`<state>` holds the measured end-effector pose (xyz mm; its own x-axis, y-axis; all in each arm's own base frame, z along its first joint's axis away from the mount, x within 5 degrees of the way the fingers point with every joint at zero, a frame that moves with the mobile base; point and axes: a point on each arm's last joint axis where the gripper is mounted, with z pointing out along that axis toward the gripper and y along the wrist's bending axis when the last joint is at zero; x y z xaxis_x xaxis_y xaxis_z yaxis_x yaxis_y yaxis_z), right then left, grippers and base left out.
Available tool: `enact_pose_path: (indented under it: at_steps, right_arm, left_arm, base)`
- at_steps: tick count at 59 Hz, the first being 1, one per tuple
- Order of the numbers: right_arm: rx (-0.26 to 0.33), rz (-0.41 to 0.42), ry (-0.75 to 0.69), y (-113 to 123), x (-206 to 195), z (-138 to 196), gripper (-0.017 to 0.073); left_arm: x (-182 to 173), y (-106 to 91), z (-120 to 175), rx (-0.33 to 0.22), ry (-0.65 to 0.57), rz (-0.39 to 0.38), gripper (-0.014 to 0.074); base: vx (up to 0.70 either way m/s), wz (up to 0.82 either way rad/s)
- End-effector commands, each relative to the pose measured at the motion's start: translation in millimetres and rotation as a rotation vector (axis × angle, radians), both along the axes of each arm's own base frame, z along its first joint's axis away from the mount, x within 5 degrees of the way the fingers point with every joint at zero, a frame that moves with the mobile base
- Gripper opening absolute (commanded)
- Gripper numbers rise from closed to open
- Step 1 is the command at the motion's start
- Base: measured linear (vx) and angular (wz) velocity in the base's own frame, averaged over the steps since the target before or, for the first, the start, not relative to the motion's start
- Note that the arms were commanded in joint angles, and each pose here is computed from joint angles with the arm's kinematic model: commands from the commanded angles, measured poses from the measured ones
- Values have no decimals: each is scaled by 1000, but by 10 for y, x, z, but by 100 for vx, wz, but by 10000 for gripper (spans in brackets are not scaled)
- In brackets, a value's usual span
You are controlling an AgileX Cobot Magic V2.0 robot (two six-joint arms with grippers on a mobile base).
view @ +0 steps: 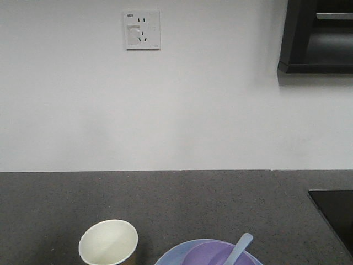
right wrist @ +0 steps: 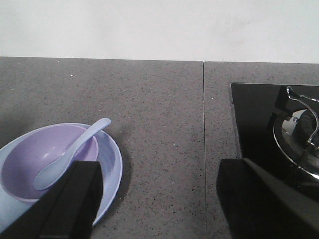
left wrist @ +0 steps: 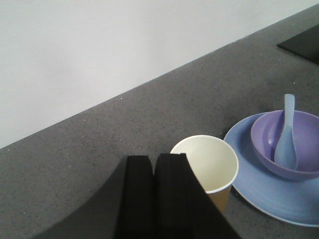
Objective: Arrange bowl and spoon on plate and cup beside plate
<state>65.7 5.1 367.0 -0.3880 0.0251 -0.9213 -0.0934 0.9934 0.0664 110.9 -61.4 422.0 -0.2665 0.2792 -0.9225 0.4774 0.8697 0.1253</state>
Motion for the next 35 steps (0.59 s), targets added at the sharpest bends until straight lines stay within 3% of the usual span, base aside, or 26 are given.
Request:
enact_pose_path:
  at_steps: [1, 11, 35]
  right_arm:
    - [-8, 7, -92, 6, 32, 140, 545]
    - [-8, 7, -92, 6, 32, 140, 545]
    - [-8, 7, -92, 6, 32, 140, 545]
  left_arm:
    - [-116, 65, 114, -76, -113, -16, -8]
    - [-231, 158, 100, -70, -95, -3, -7]
    - [-220, 169, 68, -64, -109, 9, -7]
  base:
    - [0, 0]
    - [0, 0]
    - [0, 0]
